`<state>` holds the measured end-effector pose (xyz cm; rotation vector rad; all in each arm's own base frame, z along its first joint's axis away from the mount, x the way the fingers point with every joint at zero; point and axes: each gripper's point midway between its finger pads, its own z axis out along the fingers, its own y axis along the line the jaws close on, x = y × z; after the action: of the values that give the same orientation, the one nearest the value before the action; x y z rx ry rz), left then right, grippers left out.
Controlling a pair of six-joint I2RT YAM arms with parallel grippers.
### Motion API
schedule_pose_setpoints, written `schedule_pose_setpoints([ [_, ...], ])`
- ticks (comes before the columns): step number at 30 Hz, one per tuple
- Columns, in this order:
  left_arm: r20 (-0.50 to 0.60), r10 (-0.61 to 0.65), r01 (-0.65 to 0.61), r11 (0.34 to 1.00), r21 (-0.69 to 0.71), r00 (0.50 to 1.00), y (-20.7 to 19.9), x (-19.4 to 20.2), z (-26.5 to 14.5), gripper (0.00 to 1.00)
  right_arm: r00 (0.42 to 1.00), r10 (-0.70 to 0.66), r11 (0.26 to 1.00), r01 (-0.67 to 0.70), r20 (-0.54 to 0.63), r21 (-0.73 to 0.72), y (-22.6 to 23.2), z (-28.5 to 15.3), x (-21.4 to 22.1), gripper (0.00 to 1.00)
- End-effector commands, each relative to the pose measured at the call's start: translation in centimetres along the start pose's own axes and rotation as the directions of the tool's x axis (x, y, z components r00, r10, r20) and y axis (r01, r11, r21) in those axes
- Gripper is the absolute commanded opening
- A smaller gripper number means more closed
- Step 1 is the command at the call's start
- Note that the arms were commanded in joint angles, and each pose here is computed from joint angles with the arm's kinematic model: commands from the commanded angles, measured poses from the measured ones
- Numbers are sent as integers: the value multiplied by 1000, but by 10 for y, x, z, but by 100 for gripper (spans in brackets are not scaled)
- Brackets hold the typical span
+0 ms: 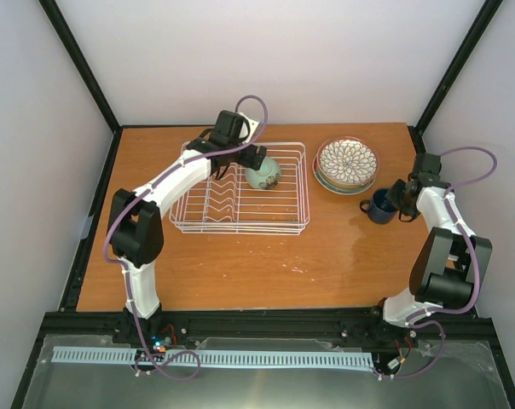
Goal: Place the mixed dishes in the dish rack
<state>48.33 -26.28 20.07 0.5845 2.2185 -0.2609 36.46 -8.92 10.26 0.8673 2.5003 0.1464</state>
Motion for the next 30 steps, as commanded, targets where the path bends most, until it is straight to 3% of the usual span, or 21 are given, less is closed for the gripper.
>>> schedule_pose_setpoints([
  [1, 45, 13, -14, 1000, 23, 999, -3, -17, -2, 100, 996, 6, 998, -11, 86, 59, -11, -26, -13, 25],
  [9, 46, 4, -6, 999, 48, 999, -8, -20, -3, 100, 995, -8, 1000, 7, 101, 8, -1, -37, -15, 25],
  [13, 43, 5, -7, 999, 50, 999, -8, -19, -4, 99, 996, -8, 997, 1, 86, 80, -14, -32, -13, 25],
  [30, 32, 9, -11, 998, 67, 999, -11, -17, 0, 99, 998, 14, 995, -7, -67, 100, -22, 12, 8, 22],
])
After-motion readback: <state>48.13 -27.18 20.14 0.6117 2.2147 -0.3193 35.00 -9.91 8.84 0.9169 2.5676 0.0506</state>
